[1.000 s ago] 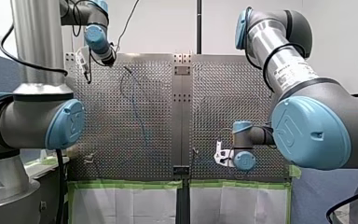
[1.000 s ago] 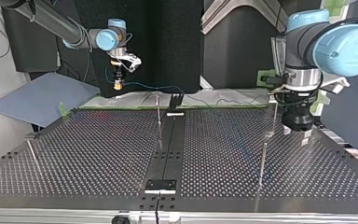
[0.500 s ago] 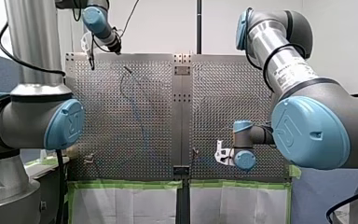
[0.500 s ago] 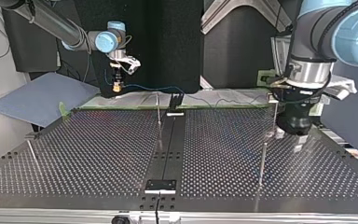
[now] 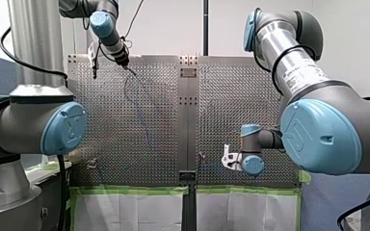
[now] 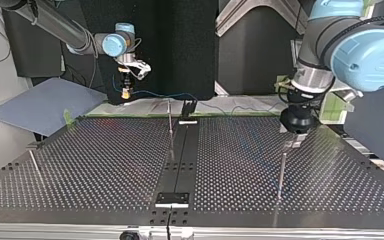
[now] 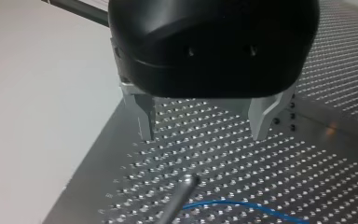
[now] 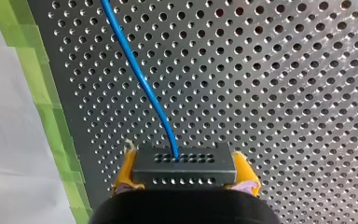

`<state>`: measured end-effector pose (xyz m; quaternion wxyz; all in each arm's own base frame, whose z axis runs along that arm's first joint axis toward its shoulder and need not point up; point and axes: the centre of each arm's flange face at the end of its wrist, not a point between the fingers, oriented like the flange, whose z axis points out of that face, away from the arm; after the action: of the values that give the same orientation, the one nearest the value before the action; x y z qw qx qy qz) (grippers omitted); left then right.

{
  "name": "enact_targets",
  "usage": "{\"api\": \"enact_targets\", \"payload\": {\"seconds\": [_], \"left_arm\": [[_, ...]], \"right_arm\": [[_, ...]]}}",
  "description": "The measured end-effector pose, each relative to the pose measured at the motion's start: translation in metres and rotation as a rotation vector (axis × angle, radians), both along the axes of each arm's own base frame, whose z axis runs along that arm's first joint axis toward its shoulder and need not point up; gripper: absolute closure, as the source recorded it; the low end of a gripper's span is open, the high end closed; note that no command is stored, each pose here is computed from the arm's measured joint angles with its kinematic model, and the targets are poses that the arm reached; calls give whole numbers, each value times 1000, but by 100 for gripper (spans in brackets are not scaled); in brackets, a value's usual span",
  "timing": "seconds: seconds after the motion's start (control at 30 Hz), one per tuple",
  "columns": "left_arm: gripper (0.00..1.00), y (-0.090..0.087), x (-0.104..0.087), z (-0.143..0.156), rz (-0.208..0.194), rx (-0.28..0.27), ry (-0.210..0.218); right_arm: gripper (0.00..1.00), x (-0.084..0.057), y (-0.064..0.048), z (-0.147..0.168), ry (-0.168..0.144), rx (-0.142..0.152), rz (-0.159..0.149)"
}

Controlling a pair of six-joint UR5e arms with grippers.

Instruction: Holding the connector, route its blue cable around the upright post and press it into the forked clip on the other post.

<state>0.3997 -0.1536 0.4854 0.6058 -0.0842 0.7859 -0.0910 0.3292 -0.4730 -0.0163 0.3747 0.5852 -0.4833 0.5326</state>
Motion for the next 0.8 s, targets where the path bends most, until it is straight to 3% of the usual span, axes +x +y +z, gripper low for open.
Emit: {"api": "enact_targets", "payload": {"seconds": [0.3, 0.8], "left_arm": [[0, -1, -3, -2, 13, -4, 21], [0, 4, -9, -2, 124, 25, 30]], "right_arm": [[100, 1, 0, 0, -3, -1, 6], [100, 2, 2, -1, 4, 6, 9]]}}
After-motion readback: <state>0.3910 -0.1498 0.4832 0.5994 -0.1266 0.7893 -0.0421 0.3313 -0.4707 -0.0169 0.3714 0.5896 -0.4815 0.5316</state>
